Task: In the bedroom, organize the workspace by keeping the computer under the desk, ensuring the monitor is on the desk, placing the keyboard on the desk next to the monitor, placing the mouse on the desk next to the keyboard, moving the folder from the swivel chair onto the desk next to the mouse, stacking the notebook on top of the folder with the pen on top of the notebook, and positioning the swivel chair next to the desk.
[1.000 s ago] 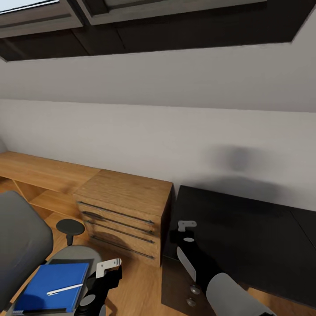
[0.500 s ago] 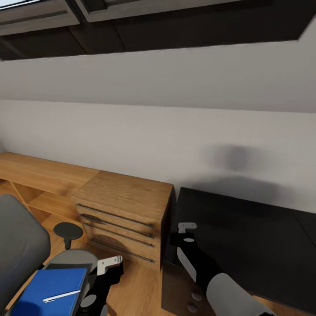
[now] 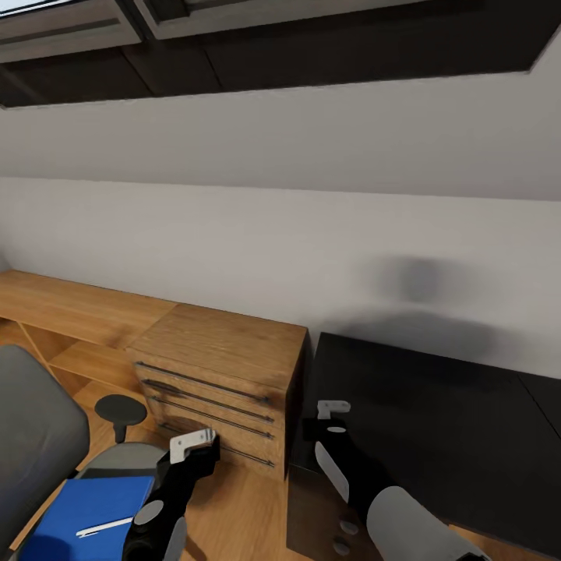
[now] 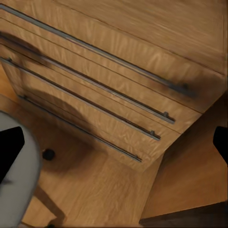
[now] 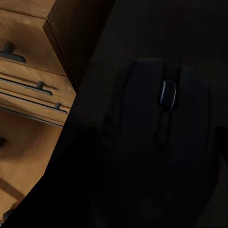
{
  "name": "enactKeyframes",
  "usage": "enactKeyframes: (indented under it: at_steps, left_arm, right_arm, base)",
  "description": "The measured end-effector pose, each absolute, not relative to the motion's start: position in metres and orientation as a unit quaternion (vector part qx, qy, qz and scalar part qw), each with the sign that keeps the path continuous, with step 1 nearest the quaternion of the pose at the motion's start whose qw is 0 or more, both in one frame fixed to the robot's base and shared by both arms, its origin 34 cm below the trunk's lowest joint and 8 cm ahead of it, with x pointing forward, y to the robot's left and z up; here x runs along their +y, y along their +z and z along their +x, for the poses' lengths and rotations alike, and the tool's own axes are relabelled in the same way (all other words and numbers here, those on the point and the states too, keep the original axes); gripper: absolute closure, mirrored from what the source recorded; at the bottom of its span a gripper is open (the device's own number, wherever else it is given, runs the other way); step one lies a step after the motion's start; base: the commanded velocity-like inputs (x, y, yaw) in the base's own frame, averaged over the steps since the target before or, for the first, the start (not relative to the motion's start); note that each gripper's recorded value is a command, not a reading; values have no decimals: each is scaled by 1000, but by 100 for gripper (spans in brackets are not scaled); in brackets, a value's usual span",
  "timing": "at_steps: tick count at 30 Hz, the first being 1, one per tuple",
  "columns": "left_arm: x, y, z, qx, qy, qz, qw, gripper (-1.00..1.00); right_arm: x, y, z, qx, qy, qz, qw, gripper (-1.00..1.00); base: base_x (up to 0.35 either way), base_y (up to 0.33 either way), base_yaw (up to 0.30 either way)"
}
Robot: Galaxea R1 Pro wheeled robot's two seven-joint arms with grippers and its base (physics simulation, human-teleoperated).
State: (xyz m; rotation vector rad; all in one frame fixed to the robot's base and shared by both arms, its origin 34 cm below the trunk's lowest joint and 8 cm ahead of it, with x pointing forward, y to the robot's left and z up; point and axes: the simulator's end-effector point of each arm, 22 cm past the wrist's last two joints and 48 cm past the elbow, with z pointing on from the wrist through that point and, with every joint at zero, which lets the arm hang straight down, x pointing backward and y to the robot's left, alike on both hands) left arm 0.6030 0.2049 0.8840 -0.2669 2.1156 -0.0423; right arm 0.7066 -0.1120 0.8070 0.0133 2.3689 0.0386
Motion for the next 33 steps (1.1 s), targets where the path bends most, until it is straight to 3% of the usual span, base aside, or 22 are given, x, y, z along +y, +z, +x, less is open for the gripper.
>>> enactKeyframes:
  at_steps: [33]
  left_arm:
    - [201,862,611,866,-38,-123,484,-100]
  right_arm:
    - [-112,774,713,926,15,5,377,100]
  base:
    - [0,0,0]
